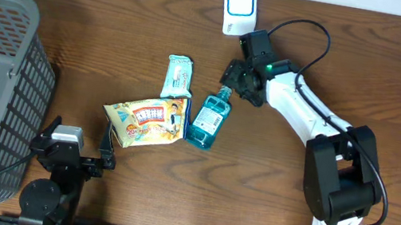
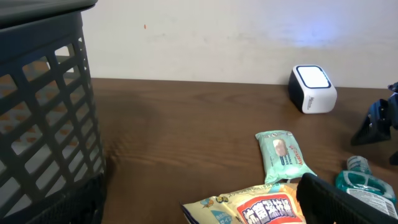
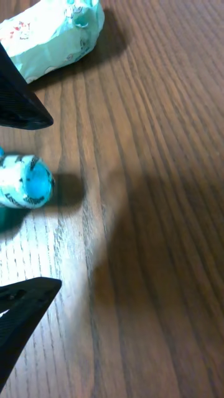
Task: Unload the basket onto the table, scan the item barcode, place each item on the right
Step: 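Reach the right gripper to the blue Listerine bottle and grasp it, then tilt the bottle upright on the table and open the right gripper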
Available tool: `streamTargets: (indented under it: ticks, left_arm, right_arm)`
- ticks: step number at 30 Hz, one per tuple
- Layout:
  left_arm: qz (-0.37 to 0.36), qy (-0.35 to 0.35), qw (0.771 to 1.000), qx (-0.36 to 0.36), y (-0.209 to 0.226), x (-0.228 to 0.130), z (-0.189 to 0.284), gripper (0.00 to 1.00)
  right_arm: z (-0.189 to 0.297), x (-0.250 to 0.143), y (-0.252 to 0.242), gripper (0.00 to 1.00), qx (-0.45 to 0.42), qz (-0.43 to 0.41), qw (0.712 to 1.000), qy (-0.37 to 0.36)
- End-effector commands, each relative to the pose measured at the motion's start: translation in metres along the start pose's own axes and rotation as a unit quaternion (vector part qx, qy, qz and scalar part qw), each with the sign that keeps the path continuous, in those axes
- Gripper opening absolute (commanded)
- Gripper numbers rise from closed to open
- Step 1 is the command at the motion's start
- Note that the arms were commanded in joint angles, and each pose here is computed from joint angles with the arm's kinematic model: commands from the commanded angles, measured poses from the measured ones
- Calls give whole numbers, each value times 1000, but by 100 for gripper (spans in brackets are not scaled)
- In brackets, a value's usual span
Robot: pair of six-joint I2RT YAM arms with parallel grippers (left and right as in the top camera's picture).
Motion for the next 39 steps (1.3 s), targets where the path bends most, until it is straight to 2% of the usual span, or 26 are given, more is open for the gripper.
streamTargets:
  ticks: [1,7,14,22,28,33,39]
  left_arm:
    - [3,-3,1000,-5,-1,1,1,98]
    - [3,-3,1000,-5,-1,1,1,98]
    - [3,-4,1000,-5,-1,1,1,97]
    - [3,-3,1000,-5,-1,1,1,98]
    - [3,-3,1000,-5,-1,1,1,98]
    - [3,-3,1000,-5,-1,1,1,98]
    - [3,-3,1000,-5,-1,1,1,98]
  right_arm:
    - [-4,-10,7,72,-7,-2,1000,-8]
    - [-18,-25,11,70,-18,16,1000,-7]
    - [-39,-35,-6,61,-66,22,998,2]
    - [-59,-44,-20,41,-92,29,995,21]
    - [-58,-49,-24,21,-99,52,993,40]
    - [-53,-47,-30,15,-111,63,991,47]
    - [-24,-27,-25,9,-100,80,991,37]
Point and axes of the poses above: each gripper's point midway between its finger pads, its own z axis back along the fingers, its own y axis along the line the jaws close on, x = y × z, the point moved 5 cm from there along z, back along the fingers, and after that the axes turned 6 degrees about -z, right-handed, at the moved point
